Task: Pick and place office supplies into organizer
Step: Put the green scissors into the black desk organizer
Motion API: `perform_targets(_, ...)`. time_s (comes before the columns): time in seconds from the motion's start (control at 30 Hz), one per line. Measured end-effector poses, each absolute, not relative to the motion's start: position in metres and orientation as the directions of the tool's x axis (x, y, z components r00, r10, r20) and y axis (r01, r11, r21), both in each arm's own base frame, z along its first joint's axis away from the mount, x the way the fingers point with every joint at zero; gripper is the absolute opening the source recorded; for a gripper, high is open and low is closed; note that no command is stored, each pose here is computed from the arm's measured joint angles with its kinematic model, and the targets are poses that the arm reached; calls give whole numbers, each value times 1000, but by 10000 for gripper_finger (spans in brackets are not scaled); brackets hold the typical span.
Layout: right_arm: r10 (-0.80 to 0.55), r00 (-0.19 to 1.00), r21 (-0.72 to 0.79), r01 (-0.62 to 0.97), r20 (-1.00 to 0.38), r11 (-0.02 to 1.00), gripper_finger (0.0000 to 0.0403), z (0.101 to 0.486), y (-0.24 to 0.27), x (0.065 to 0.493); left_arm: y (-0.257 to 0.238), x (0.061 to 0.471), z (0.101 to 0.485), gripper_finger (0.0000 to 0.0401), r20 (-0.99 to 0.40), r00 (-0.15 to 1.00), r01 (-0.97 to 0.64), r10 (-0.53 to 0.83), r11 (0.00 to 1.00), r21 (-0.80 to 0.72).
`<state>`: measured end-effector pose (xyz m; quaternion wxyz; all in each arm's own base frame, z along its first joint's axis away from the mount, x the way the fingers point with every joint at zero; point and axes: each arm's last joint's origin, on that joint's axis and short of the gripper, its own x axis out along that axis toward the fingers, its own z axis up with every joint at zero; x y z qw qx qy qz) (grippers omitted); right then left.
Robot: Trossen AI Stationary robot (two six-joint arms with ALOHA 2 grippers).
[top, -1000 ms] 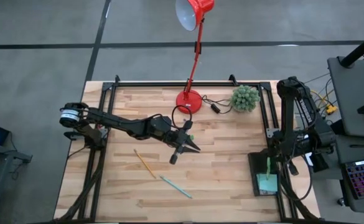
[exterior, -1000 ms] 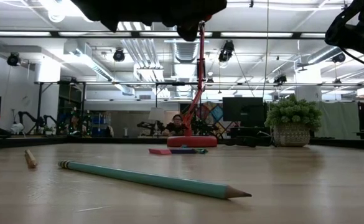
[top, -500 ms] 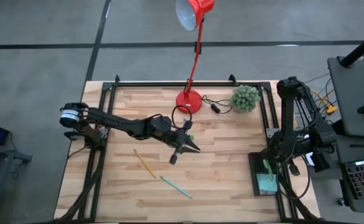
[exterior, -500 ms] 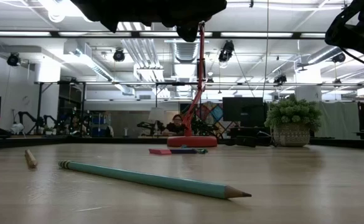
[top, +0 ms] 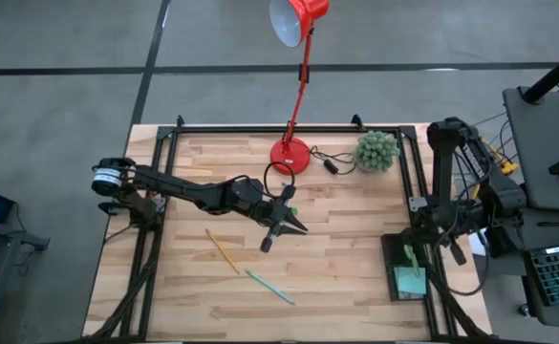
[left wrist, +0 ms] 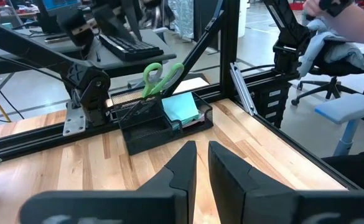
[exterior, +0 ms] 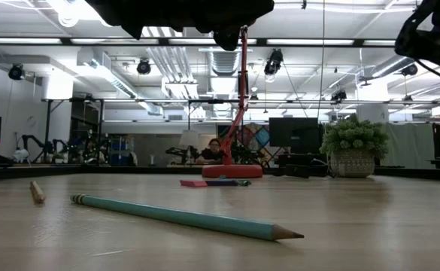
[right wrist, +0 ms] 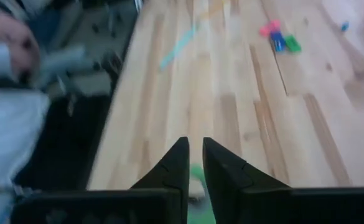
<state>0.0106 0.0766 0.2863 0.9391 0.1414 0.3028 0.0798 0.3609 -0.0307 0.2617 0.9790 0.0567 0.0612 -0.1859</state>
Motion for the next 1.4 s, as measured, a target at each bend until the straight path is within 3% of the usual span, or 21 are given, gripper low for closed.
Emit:
perform_targets(0.13, 215, 816, 351, -16, -536, 936, 33, 292, 84, 14, -31, 361, 262, 27, -141, 923, 371, -357, 924, 88)
perform_targets(0.33, 93, 787, 231, 64, -610, 971, 33, 296, 110, 29, -31, 361, 262, 27, -141, 923, 371, -357, 924, 89)
perform_targets(0.67, 2, 696, 59, 58, -718, 997, 33, 322, 160, 63, -31, 361, 262, 27, -141, 923, 372, -358, 924, 89)
perform_targets(0.9, -71, 516, -50, 54, -854, 997, 33, 312, 190, 91, -31, 361, 262, 27, -142, 923, 372, -357, 924, 90)
perform_targets(1.13, -266, 338, -244, 105, -903, 964, 33, 299, 198, 106, -31, 361, 261, 27, -142, 923, 372, -357, 924, 90)
perform_targets(1.4, -270, 260, -235, 158, -927, 959, 33, 296, 200, 105, -31, 361, 261, 27, -146, 922, 372, -357, 924, 89)
